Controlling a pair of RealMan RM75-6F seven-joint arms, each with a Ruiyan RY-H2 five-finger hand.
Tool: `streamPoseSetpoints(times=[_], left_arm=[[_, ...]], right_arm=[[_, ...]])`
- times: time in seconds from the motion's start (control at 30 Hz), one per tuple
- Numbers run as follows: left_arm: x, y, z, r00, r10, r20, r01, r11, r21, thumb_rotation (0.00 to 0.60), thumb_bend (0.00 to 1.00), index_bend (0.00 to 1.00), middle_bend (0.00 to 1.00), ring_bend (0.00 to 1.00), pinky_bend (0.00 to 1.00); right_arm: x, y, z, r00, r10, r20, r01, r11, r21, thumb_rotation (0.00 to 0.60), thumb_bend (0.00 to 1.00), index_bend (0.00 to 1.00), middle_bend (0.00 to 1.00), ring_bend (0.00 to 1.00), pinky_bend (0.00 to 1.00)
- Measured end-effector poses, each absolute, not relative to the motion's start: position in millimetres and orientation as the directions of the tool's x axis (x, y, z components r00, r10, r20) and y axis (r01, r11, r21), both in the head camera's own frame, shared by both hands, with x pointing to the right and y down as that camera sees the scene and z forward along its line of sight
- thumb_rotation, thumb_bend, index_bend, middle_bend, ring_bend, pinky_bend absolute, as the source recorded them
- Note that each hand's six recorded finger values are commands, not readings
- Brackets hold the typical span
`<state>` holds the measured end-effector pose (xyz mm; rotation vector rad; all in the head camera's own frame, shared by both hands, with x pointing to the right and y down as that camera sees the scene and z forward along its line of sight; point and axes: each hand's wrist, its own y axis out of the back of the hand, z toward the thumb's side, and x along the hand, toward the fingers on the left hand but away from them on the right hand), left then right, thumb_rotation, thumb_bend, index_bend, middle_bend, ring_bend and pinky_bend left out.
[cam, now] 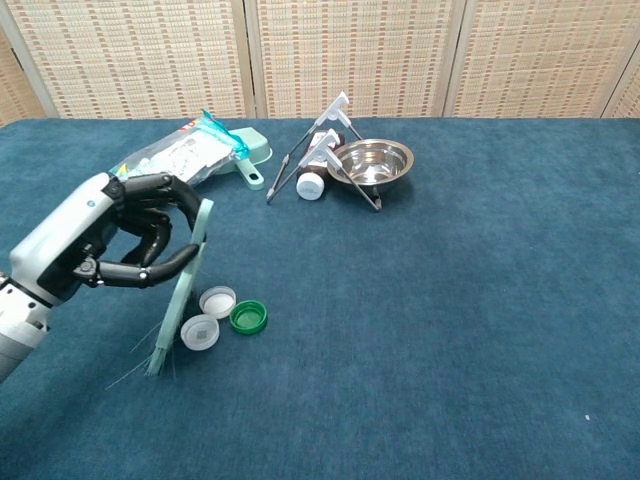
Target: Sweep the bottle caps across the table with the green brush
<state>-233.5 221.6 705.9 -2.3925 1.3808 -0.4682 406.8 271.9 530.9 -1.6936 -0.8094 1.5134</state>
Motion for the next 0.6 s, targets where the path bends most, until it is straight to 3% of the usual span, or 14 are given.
streamPoseSetpoints(times=[0.6], left_arm=[[-137, 235, 697, 0.623, -0.781, 0.035, -0.720, -0.590, -0.366, 0.600, 0.78, 0.74, 0.85, 0.76, 0.90]], right_arm=[[412, 269, 526, 0.111, 0.835, -0.539, 0.016, -0.544, -0.839, 0.600, 0.21, 0.00, 0.00, 0.00, 0.00]])
